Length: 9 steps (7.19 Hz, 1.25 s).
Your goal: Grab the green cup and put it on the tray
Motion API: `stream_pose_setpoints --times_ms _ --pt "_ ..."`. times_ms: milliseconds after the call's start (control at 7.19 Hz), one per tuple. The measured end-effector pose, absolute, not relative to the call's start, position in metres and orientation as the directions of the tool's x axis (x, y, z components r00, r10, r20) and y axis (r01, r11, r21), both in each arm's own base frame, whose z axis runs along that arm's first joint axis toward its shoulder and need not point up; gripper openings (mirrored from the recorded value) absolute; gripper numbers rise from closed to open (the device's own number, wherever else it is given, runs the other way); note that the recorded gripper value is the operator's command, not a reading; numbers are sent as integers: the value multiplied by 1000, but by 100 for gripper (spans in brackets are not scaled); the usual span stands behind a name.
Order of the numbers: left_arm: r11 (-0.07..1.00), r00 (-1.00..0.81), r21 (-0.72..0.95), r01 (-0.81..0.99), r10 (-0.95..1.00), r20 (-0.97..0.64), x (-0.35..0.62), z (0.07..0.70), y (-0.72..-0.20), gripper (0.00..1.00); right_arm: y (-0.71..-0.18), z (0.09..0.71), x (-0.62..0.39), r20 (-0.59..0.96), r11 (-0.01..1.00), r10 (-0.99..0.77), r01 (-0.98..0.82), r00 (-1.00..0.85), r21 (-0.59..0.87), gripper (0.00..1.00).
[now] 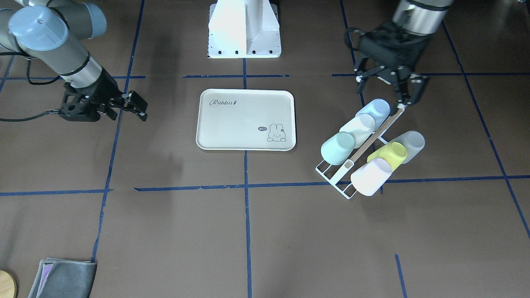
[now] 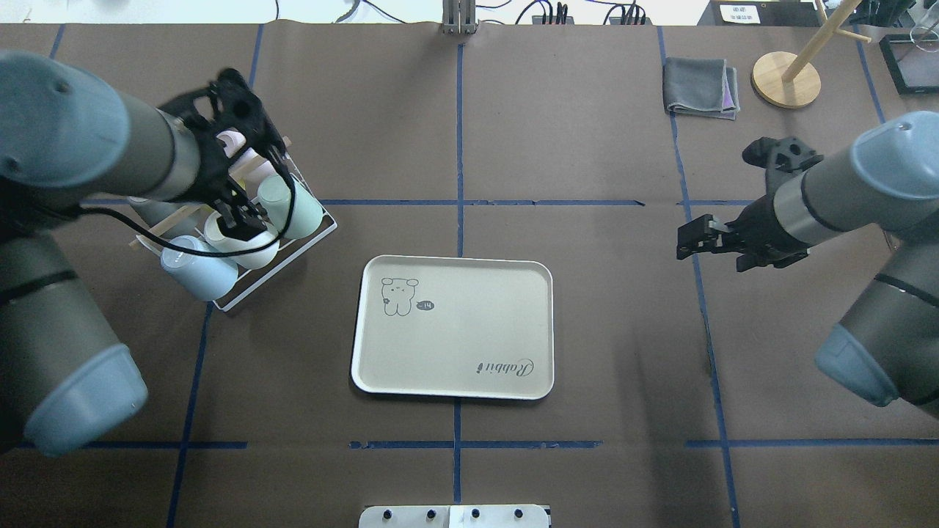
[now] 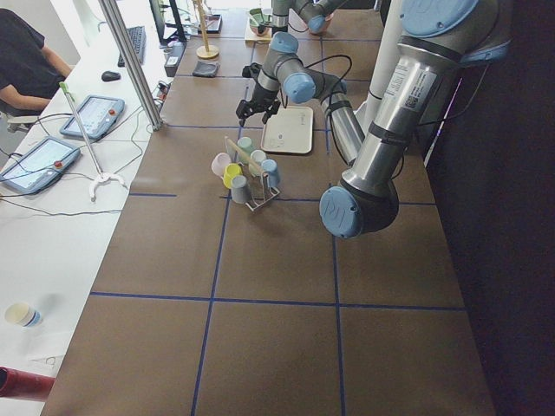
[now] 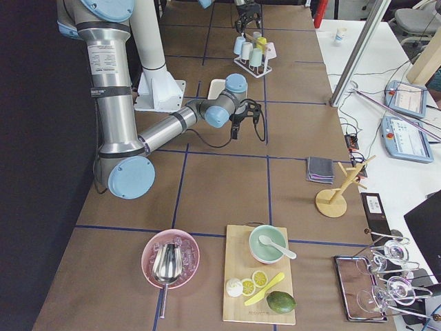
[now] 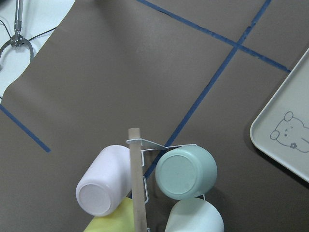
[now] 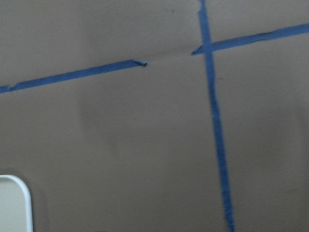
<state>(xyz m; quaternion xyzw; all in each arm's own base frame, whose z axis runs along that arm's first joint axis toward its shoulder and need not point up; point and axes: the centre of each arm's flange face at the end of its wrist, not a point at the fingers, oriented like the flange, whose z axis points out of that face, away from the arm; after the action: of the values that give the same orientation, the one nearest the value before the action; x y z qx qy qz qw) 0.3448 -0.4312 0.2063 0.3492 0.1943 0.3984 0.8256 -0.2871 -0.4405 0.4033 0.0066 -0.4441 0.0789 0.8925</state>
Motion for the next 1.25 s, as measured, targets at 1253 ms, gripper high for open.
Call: stream_pose_setpoints --times_ms 1253 --pt "-118 -320 -315 -942 603 731 549 230 -372 100 -480 579 -92 741 994 92 -108 665 -26 100"
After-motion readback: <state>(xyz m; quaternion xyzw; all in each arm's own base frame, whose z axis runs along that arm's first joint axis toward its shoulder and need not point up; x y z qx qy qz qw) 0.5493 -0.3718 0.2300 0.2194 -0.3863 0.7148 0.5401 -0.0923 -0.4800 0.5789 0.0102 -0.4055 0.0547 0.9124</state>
